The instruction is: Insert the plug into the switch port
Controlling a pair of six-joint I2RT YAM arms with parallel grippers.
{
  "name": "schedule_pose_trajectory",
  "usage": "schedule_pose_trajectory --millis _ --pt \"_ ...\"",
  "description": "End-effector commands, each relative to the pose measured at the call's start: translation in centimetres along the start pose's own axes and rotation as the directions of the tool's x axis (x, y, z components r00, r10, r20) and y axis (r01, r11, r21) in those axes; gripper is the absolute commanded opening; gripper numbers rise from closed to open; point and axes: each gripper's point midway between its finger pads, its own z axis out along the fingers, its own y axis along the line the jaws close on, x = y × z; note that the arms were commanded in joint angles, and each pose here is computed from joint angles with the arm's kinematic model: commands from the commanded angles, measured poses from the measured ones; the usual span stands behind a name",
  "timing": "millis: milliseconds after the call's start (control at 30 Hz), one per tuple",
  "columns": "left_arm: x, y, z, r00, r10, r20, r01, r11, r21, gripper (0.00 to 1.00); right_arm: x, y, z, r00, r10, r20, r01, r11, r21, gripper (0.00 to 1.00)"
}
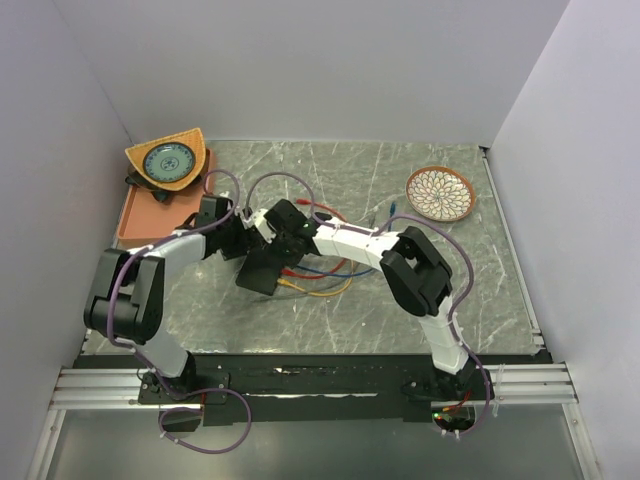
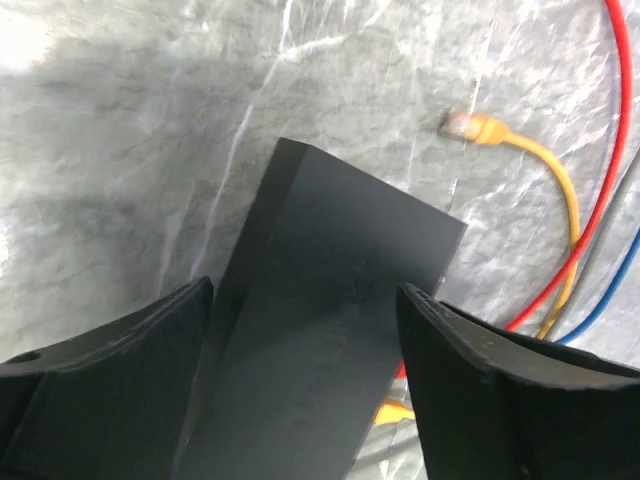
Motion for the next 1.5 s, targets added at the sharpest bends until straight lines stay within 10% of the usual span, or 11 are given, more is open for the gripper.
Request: schedule_pose_trajectory --millis 0,567,1467 --pt "-2.9 -3.6 -3.4 0.999 0.007 0.053 -0.011 0.996 0.086 0.84 -7.8 0.0 -4.5 0.956 -0.033 0.292 0.021 0.999 0.044 0.41" --pt "-8.1 -4.9 -10.8 0.961 0.052 0.273 -0.069 0.996 0.051 0.98 -7.4 -0.4 -8.1 0.947 -0.033 0.318 0.01 0.997 0.073 0.98" --pt "-6.9 -3.2 -10.8 0.975 -0.06 0.214 0.017 0.98 0.199 0.98 -2.4 6.7 -9.5 0.957 -0.189 0.221 0.194 0.981 -0.005 0.96"
